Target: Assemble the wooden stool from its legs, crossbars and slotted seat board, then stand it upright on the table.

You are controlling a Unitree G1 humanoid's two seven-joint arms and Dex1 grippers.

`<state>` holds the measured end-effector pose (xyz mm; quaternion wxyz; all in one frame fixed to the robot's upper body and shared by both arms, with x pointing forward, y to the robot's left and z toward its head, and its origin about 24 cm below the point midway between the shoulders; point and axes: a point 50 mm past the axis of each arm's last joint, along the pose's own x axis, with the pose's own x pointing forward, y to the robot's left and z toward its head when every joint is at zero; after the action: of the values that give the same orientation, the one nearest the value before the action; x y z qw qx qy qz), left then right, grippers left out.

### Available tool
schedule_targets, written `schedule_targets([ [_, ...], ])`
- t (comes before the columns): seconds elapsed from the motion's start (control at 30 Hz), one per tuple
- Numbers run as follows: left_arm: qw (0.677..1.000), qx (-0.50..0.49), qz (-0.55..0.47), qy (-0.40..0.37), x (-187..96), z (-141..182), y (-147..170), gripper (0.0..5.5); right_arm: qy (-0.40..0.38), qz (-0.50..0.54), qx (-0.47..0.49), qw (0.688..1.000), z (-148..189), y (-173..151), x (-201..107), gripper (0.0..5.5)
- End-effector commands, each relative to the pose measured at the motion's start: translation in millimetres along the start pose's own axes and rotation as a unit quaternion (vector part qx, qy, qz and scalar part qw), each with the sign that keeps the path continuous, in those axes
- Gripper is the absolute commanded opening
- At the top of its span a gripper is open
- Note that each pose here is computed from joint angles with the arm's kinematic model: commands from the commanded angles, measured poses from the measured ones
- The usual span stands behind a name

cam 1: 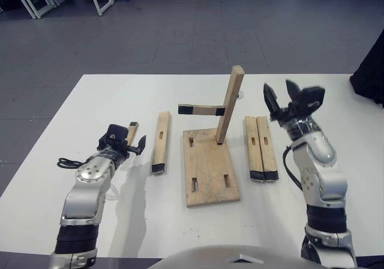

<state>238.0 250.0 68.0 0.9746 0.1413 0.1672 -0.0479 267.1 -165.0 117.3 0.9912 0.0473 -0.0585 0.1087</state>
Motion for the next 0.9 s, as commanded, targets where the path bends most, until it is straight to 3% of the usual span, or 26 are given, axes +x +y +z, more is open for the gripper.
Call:
schedule_targets([
  [0.03,0.999,-0.025,0.001,-0.022,-4,5,-16,4.51,0.151,-0.064,0.023,0.986,-43,-16,-31,3.28],
  [0.23,0.999,-0.038,0.008,-0.023,-9,5,-26,4.51,0.239,-0.049,0.069,0.967,-54,1,-50,3.28],
  [0.8,0.998,-0.038,0.038,-0.033,-18,8,-43,4.51,0.379,-0.062,0.023,0.923,-75,-3,-79,3.28],
  [0.9,0.998,-0.036,0.041,-0.034,-17,8,-44,4.51,0.383,-0.059,0.016,0.921,-77,-5,-78,2.73],
])
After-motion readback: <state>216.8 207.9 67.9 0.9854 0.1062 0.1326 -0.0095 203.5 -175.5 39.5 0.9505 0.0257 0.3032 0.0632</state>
